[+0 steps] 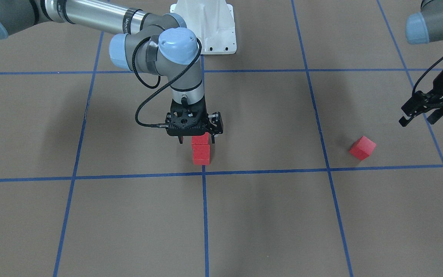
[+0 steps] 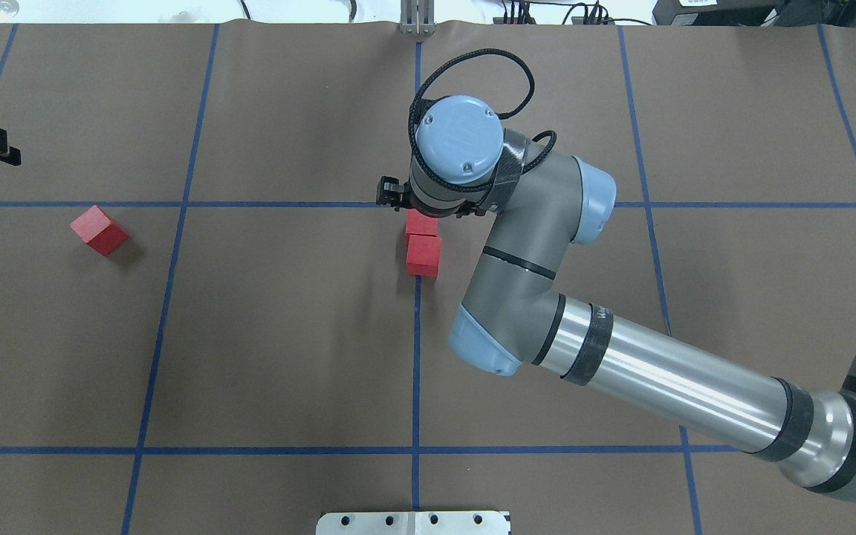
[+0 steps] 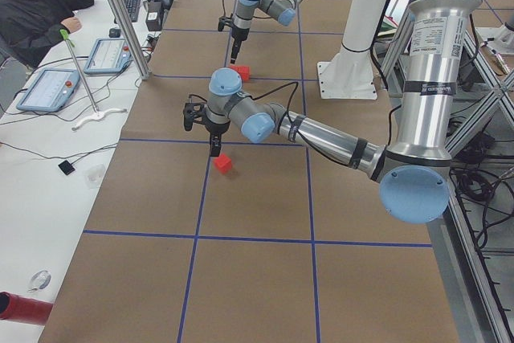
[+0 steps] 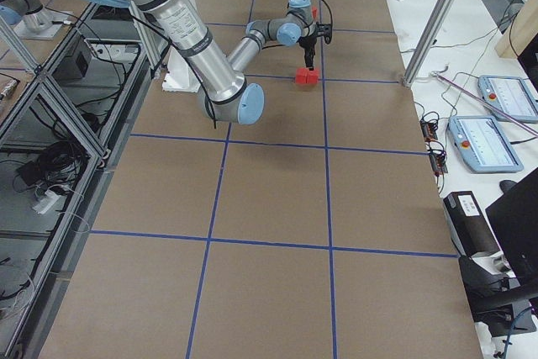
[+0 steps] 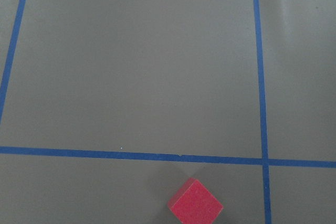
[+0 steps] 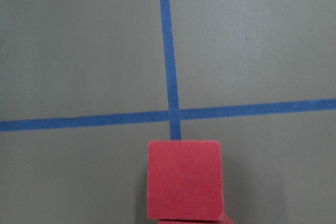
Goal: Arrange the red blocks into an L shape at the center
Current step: 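Open and withdraw the right gripper while the left gripper reaches the far cube, then grasp the remaining red cube with the left gripper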
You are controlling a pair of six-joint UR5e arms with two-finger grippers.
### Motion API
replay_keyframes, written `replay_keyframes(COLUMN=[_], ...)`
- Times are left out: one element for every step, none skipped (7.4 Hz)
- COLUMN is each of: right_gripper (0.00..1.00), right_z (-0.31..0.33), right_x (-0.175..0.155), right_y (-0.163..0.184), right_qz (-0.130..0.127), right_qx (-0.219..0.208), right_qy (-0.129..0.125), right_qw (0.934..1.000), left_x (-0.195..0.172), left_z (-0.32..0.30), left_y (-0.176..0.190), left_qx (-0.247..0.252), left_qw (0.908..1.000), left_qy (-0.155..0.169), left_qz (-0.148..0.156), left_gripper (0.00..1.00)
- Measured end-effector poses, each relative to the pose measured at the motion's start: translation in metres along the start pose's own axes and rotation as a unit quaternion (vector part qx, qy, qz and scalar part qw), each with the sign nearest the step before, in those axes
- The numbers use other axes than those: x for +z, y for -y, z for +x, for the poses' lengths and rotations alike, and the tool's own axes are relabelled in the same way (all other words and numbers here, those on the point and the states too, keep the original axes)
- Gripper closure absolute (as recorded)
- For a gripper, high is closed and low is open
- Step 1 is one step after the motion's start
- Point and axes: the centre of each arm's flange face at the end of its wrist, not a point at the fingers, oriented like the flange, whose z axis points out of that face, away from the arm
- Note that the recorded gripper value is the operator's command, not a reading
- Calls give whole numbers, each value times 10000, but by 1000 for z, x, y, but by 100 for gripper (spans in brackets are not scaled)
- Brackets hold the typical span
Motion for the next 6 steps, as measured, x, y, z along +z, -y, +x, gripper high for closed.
replay_keyframes(right_gripper=[1, 1, 1, 1, 1, 1], right_z=[10, 25, 43, 56, 63, 67], right_x=[-19, -39, -54, -63, -67, -69], right_y=[18, 37, 51, 58, 63, 65], right_qz=[-35, -90, -126, -136, -127, -116], right_qx=[-17, -51, -118, -166, -195, -214], right_qy=[68, 126, 177, 201, 209, 213], right_qw=[10000, 9999, 9997, 9996, 9995, 9995], left_x=[23, 49, 67, 80, 93, 107], left_z=[18, 37, 47, 50, 49, 51], left_y=[-16, -36, -49, -57, -59, -54], left_qx=[-453, -864, -1200, -1504, -1749, -1964], left_qw=[9988, 9954, 9911, 9859, 9807, 9756], left_qy=[169, 339, 470, 590, 704, 792], left_qz=[91, 221, 346, 448, 519, 588], left_gripper=[0, 0, 0, 0, 0, 0])
